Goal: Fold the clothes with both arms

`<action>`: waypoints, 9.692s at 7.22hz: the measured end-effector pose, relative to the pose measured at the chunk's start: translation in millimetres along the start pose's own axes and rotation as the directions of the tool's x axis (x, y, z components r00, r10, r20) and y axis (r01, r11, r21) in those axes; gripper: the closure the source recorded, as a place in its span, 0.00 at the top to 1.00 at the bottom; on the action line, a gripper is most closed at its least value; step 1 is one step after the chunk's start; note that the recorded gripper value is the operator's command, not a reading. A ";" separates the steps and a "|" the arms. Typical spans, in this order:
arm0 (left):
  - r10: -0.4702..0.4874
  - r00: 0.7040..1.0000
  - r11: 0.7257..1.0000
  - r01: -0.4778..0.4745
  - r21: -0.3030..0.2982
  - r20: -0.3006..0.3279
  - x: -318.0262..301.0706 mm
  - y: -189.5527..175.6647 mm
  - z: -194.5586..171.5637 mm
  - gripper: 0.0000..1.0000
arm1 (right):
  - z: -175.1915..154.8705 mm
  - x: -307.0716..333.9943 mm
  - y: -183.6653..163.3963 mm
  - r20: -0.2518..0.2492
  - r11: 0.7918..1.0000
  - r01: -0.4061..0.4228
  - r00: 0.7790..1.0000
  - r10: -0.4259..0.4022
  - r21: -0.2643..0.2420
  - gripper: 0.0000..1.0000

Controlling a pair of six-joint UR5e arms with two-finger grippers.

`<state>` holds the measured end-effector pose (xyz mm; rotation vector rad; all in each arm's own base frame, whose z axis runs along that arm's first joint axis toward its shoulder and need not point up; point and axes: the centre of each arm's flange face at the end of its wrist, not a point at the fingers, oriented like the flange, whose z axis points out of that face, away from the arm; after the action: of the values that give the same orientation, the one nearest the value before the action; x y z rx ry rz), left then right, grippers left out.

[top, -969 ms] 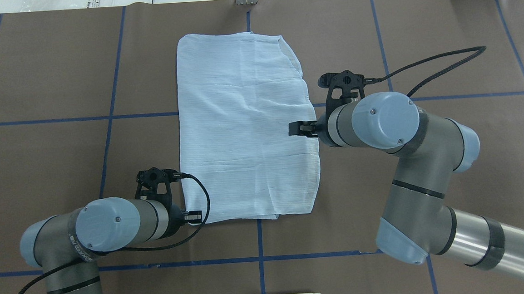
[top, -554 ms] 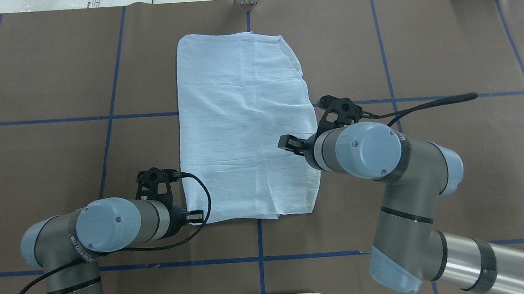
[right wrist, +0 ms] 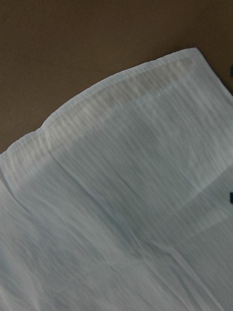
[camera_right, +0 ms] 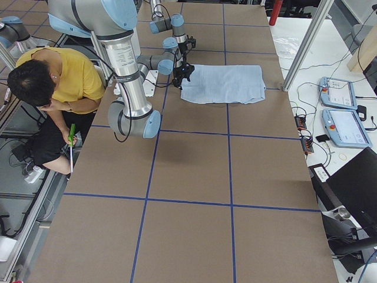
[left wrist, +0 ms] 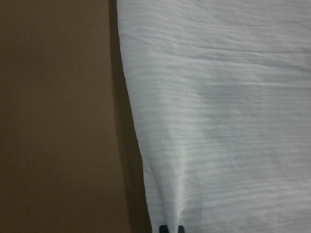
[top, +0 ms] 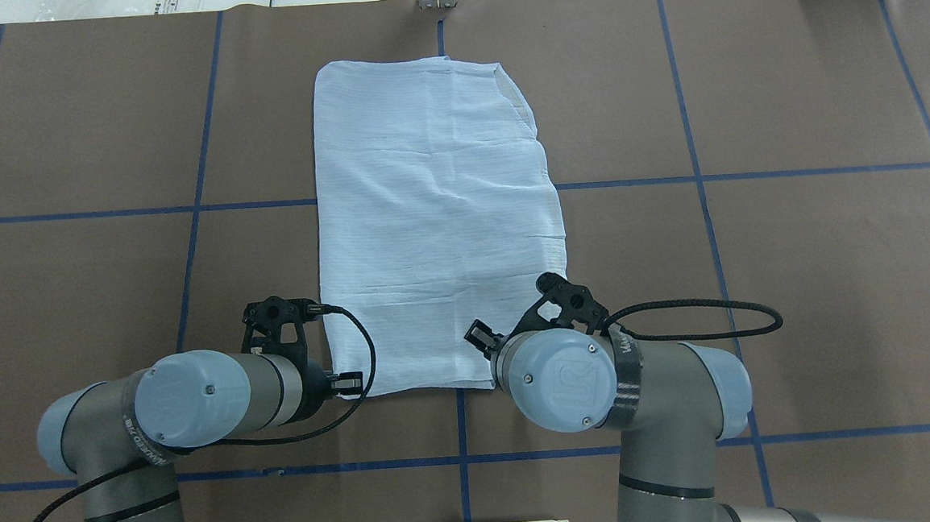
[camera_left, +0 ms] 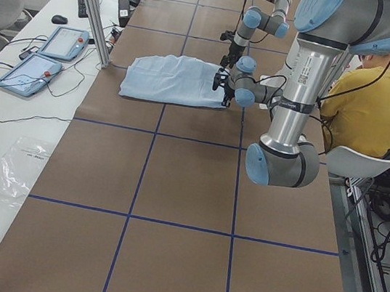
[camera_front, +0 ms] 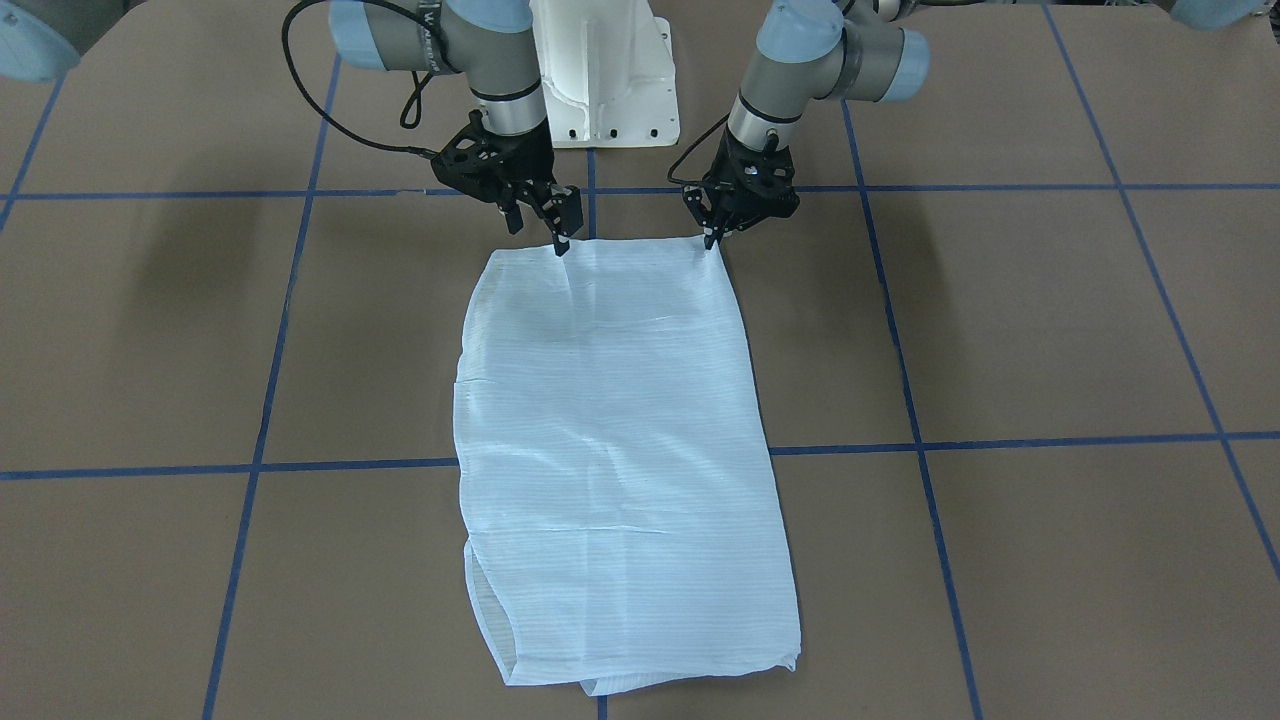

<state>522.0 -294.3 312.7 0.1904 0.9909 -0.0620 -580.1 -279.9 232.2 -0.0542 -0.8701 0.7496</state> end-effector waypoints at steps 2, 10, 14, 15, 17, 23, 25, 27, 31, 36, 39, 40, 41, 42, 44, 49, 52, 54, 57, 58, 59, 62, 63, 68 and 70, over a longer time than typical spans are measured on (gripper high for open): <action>0.000 1.000 1.000 0.000 0.006 -0.006 1.2 -1.0 -3.7 0.00 | 15.3 -4.5 25.1 -0.022 0.998 -0.051 0.998 0.052 0.030 0.75; 0.001 1.000 1.000 -0.001 0.014 -0.013 2.6 -1.2 -8.3 0.00 | 34.1 -30.7 37.4 0.008 0.990 -0.106 0.994 0.105 0.096 0.00; 0.013 0.996 1.000 -0.011 0.021 -0.089 20.3 -2.5 -45.8 0.00 | 15.3 -33.3 25.7 0.057 0.988 -0.106 0.993 0.100 0.113 0.00; 0.017 0.992 1.000 -0.014 0.018 -0.127 30.0 -1.7 -72.2 0.00 | -12.8 -22.9 13.3 0.079 0.989 -0.109 0.992 0.101 0.101 0.00; 0.006 0.979 1.000 -0.006 0.001 -0.204 46.5 3.5 -135.2 0.00 | -99.5 9.8 13.9 0.093 0.992 -0.075 0.994 0.066 0.097 0.00; -0.030 0.994 0.999 0.034 0.037 -0.101 62.5 -46.3 -155.1 0.00 | -111.2 -72.9 0.2 0.182 0.976 0.016 0.982 -0.056 0.215 0.00; -0.013 1.000 0.993 0.013 0.121 0.002 45.2 -117.1 -120.9 0.00 | -47.7 -106.6 -41.8 0.197 0.957 0.032 0.976 -0.092 0.287 0.00; -0.025 0.998 0.985 0.014 0.172 0.061 31.2 -174.3 -85.7 0.00 | -11.5 -136.8 -65.0 0.187 0.942 0.042 0.976 -0.110 0.333 0.00; -0.045 0.993 0.970 0.018 0.243 0.105 14.4 -223.7 -7.6 0.00 | 39.7 -192.0 -87.9 0.179 0.911 0.079 0.970 -0.163 0.405 0.00; -0.065 0.992 0.959 0.031 0.281 0.110 6.4 -250.5 -4.9 0.00 | 64.0 -228.9 -133.7 0.163 0.890 0.079 0.972 -0.169 0.449 0.32; -0.067 0.992 0.956 0.031 0.292 0.111 -6.1 -256.8 16.5 1.00 | 64.5 -240.2 -132.9 0.173 0.891 0.106 0.964 -0.201 0.441 1.00; -0.054 0.993 0.954 0.021 0.301 0.102 -7.6 -260.0 14.8 1.00 | 54.8 -249.3 -133.4 0.174 0.897 0.129 0.960 -0.220 0.423 1.00; -0.018 0.995 0.951 -0.012 0.309 0.094 -8.8 -265.3 8.5 1.00 | 46.7 -253.2 -143.5 0.166 0.901 0.164 0.954 -0.248 0.402 1.00; 0.021 0.995 0.948 -0.051 0.313 0.099 -11.7 -269.4 4.1 1.00 | 38.6 -248.3 -164.6 0.156 0.906 0.205 0.948 -0.278 0.369 1.00; 0.046 0.994 0.948 -0.076 0.310 0.102 -11.0 -266.7 5.2 1.00 | 25.9 -209.2 -215.3 0.139 0.901 0.295 0.926 -0.352 0.317 1.00; 0.084 0.993 0.952 -0.104 0.287 0.080 -0.7 -243.2 38.0 0.68 | 23.9 -160.0 -258.3 0.169 0.879 0.382 0.882 -0.439 0.286 1.00; 0.099 0.993 0.952 -0.114 0.285 0.066 7.1 -240.1 49.3 0.19 | 25.4 -158.3 -255.4 0.178 0.881 0.379 0.882 -0.437 0.283 1.00; 0.097 0.993 0.949 -0.115 0.293 0.073 5.0 -245.6 47.5 0.14 | 26.0 -158.1 -253.6 0.178 0.881 0.380 0.881 -0.437 0.282 1.00; 0.070 0.991 0.936 -0.103 0.336 0.112 -11.7 -267.1 42.7 0.07 | 28.1 -157.6 -248.1 0.179 0.880 0.382 0.880 -0.439 0.282 1.00; 0.062 0.991 0.934 -0.099 0.344 0.120 -17.1 -273.3 42.1 0.21 | 30.5 -156.7 -245.4 0.177 0.881 0.382 0.881 -0.439 0.280 1.00; 0.055 0.991 0.932 -0.095 0.350 0.122 -20.3 -279.4 40.8 0.80 | 33.2 -156.1 -241.5 0.175 0.881 0.385 0.881 -0.439 0.276 1.00; 0.152 0.984 0.923 -0.176 0.343 0.096 -34.9 -305.3 16.0 1.00 | 54.8 -160.9 -185.3 0.123 0.877 0.372 0.898 -0.423 0.303 1.00; 0.184 0.979 0.924 -0.204 0.323 0.091 -46.9 -312.5 8.4 1.00 | 68.3 -169.4 -161.2 0.064 0.859 0.393 0.898 -0.435 0.327 1.00; 0.202 0.976 0.923 -0.217 0.319 0.080 -56.9 -316.9 -1.7 1.00 | 113.9 -170.3 -143.2 -0.212 0.726 0.603 0.797 -0.566 0.330 1.00; 0.202 0.977 0.921 -0.215 0.324 0.073 -61.9 -311.2 -7.8 1.00 | 111.2 -172.0 -165.6 -0.257 0.696 0.634 0.773 -0.580 0.336 1.00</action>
<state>438.6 -600.5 319.4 0.6015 0.9122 -0.0361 -634.4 -537.3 245.4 0.5396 -0.5307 0.2710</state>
